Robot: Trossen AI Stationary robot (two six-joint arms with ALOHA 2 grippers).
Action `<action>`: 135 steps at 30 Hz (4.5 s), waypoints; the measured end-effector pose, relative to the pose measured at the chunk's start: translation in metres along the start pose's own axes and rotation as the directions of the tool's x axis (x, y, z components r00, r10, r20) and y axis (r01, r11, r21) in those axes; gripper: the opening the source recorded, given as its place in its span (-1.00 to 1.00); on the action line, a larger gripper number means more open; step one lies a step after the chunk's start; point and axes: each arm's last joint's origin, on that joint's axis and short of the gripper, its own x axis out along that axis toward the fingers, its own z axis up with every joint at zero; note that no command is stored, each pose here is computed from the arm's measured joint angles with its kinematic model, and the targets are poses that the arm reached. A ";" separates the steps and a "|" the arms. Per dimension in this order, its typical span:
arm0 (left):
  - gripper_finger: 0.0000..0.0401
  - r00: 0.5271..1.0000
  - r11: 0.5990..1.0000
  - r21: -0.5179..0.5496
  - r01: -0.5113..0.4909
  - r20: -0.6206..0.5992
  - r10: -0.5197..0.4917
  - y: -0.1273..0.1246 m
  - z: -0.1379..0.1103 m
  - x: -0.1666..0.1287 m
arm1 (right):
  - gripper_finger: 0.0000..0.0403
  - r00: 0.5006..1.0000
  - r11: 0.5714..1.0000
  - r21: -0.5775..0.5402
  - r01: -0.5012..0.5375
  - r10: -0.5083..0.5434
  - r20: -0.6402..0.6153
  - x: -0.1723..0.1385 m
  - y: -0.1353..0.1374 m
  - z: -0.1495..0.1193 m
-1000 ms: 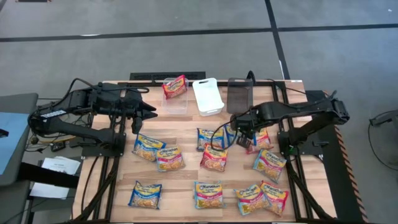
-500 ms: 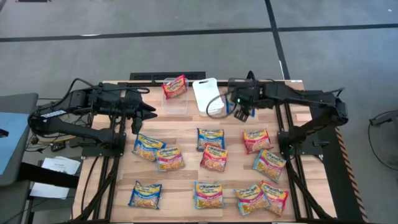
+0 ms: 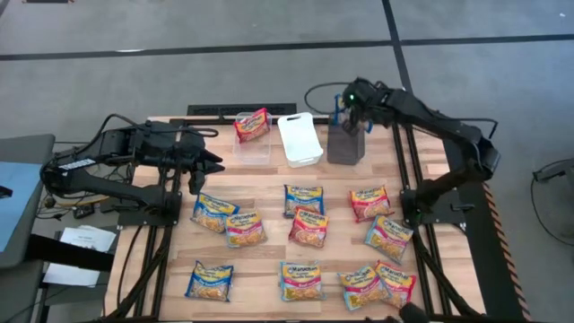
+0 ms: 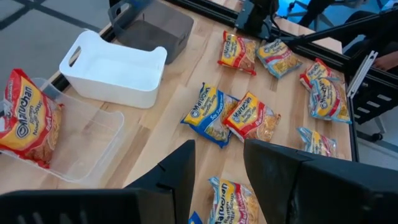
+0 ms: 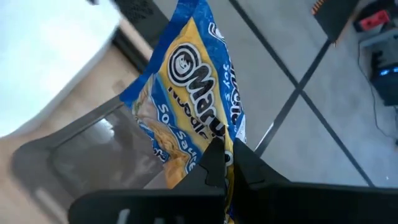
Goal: Sort Maruchan noodles
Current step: Put the blue noodle pack into the black bin, then put the light blue noodle pack into the white bin
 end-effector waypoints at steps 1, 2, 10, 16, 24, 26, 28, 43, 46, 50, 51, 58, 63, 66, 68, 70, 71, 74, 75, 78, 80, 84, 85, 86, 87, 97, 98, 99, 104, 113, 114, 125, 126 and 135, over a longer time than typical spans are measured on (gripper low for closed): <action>-0.39 1.000 1.000 0.000 -0.001 -0.002 0.001 0.000 0.000 0.000 | -0.95 1.000 1.000 0.010 -0.003 0.003 -0.007 0.006 -0.003 0.001; -0.39 1.000 1.000 0.000 -0.001 -0.002 0.001 0.000 0.000 0.000 | -0.95 1.000 1.000 0.017 -0.008 0.008 -0.019 0.013 -0.005 0.002; -0.39 1.000 1.000 0.000 0.000 -0.001 0.000 0.000 0.000 0.000 | -0.95 0.991 0.999 0.018 -0.045 0.046 -0.126 0.056 -0.005 0.003; -0.39 1.000 1.000 0.000 0.000 -0.001 0.000 0.000 0.000 0.000 | -0.95 0.989 0.998 0.035 -0.047 0.051 -0.138 0.073 0.003 0.006; -0.39 1.000 1.000 0.000 0.000 -0.001 0.000 0.000 0.000 0.000 | -0.95 0.988 0.994 0.103 -0.033 0.048 -0.148 0.088 0.009 0.009; -0.39 1.000 1.000 0.000 0.000 -0.001 0.000 0.000 0.000 0.000 | -0.95 0.986 0.994 0.105 -0.028 0.045 -0.163 0.093 0.010 0.008; -0.39 1.000 1.000 0.000 0.001 -0.001 -0.001 0.000 0.000 0.000 | -0.95 0.983 0.994 0.109 -0.028 0.047 -0.179 0.095 0.009 0.006; -0.39 1.000 1.000 0.000 0.008 -0.003 -0.008 0.000 0.000 0.000 | -0.89 0.976 0.992 0.124 -0.008 0.034 -0.213 0.109 0.002 0.003; -0.39 1.000 1.000 0.000 0.008 -0.003 -0.008 0.000 0.000 0.000 | -0.88 0.976 0.992 0.124 -0.010 0.037 -0.214 0.110 0.000 0.003; -0.39 1.000 1.000 -0.017 0.008 -0.003 -0.008 0.000 0.000 0.000 | -0.86 0.979 0.993 0.118 -0.011 0.035 -0.200 0.111 -0.001 0.004; -0.39 1.000 1.000 -0.017 0.008 -0.003 -0.008 0.000 0.000 0.000 | -0.86 0.979 0.993 0.118 -0.017 0.041 -0.199 0.111 -0.001 0.004; -0.39 1.000 1.000 -0.018 0.008 -0.003 -0.008 0.000 0.000 0.000 | -0.87 0.983 0.991 0.128 -0.043 0.065 -0.171 0.112 0.000 0.007; -0.39 1.000 1.000 -0.019 0.008 -0.003 -0.008 0.000 0.000 0.000 | -0.85 0.983 0.989 0.137 -0.049 0.072 -0.169 0.113 -0.003 0.006; -0.39 1.000 0.999 -0.035 0.008 -0.003 -0.008 0.000 0.000 0.000 | -0.85 0.982 0.988 0.142 -0.060 0.084 -0.171 0.114 -0.004 0.006; -0.39 1.000 0.999 -0.041 0.008 -0.003 -0.008 0.000 0.000 0.000 | -0.85 0.982 0.988 0.141 -0.060 0.084 -0.171 0.114 -0.004 0.006; -0.39 1.000 0.999 -0.041 0.008 -0.003 -0.008 0.000 0.000 0.000 | -0.83 0.982 0.988 0.141 -0.060 0.084 -0.172 0.113 -0.004 0.006; -0.39 1.000 0.999 -0.041 0.008 -0.003 -0.008 0.000 0.000 0.000 | -0.81 0.981 0.988 0.140 -0.060 0.084 -0.172 0.113 -0.004 0.006; -0.39 1.000 0.999 -0.041 0.008 -0.003 -0.008 0.000 0.000 0.000 | -0.72 0.981 0.989 0.138 -0.061 0.085 -0.173 0.113 -0.004 0.006; -0.39 1.000 0.999 -0.041 0.008 -0.003 -0.008 0.000 0.000 0.000 | -0.68 0.981 0.989 0.138 -0.061 0.085 -0.172 0.113 -0.004 0.006; -0.39 1.000 0.999 -0.041 0.007 -0.003 -0.008 0.000 0.000 0.000 | -0.57 0.982 0.989 0.139 -0.058 0.082 -0.173 0.113 -0.004 0.006; -0.39 1.000 0.999 -0.041 0.007 -0.003 -0.008 0.000 0.000 0.000 | -0.50 0.982 0.989 0.141 -0.054 0.078 -0.173 0.114 -0.004 0.006; -0.39 1.000 0.999 -0.041 0.008 -0.003 -0.008 0.000 0.000 0.000 | -0.43 0.982 0.989 0.141 -0.053 0.077 -0.173 0.114 -0.004 0.006; -0.39 1.000 0.999 -0.041 0.007 -0.003 -0.008 0.000 0.000 0.000 | -0.42 0.981 0.989 0.139 -0.054 0.078 -0.178 0.113 -0.004 0.006; -0.39 1.000 0.999 -0.041 0.007 -0.003 -0.007 0.000 0.000 0.000 | -0.40 0.979 0.989 0.136 -0.055 0.080 -0.187 0.111 -0.005 0.006; -0.39 1.000 0.999 -0.041 0.007 -0.003 -0.008 0.000 0.000 0.000 | -0.40 0.978 0.989 0.134 -0.056 0.081 -0.193 0.109 -0.007 0.007; -0.39 1.000 0.999 -0.028 -0.021 0.007 0.021 0.001 0.000 0.000 | -0.38 0.932 0.973 0.145 -0.180 0.216 -0.292 0.062 -0.003 0.021; -0.39 1.000 1.000 -0.009 -0.026 0.009 0.026 0.001 0.000 0.000 | -0.38 0.925 0.968 0.156 -0.195 0.234 -0.299 0.058 -0.002 0.022; -0.39 0.999 0.999 0.014 -0.032 0.015 0.032 0.001 0.001 0.000 | -0.38 0.920 0.963 0.167 -0.210 0.253 -0.300 0.054 -0.001 0.023; -0.39 0.995 0.992 0.082 -0.092 0.056 0.087 0.002 0.003 0.000 | -0.40 0.890 0.942 0.145 -0.302 0.333 -0.313 0.035 0.013 0.025; -0.39 0.993 0.994 0.032 -0.100 0.072 0.098 0.002 0.005 -0.001 | -0.40 0.879 0.909 0.025 -0.417 0.410 -0.242 -0.024 0.039 0.019; -0.39 0.992 0.995 0.032 -0.098 0.078 0.095 0.002 0.006 -0.001 | -0.40 0.880 0.905 0.011 -0.426 0.417 -0.228 -0.032 0.039 0.017; -0.39 0.980 0.998 -0.009 -0.058 0.192 0.059 -0.002 0.028 -0.030 | -0.40 0.867 0.878 0.033 -0.478 0.477 -0.146 -0.090 0.039 -0.042; -0.39 0.979 0.998 -0.010 -0.057 0.194 0.058 -0.002 0.028 -0.031 | -0.40 0.864 0.876 0.045 -0.480 0.481 -0.149 -0.092 0.039 -0.049; -0.39 0.986 0.997 -0.001 -0.071 0.152 0.071 -0.001 0.024 -0.030 | -0.40 0.773 0.795 0.186 -0.578 0.606 -0.187 -0.108 0.049 -0.105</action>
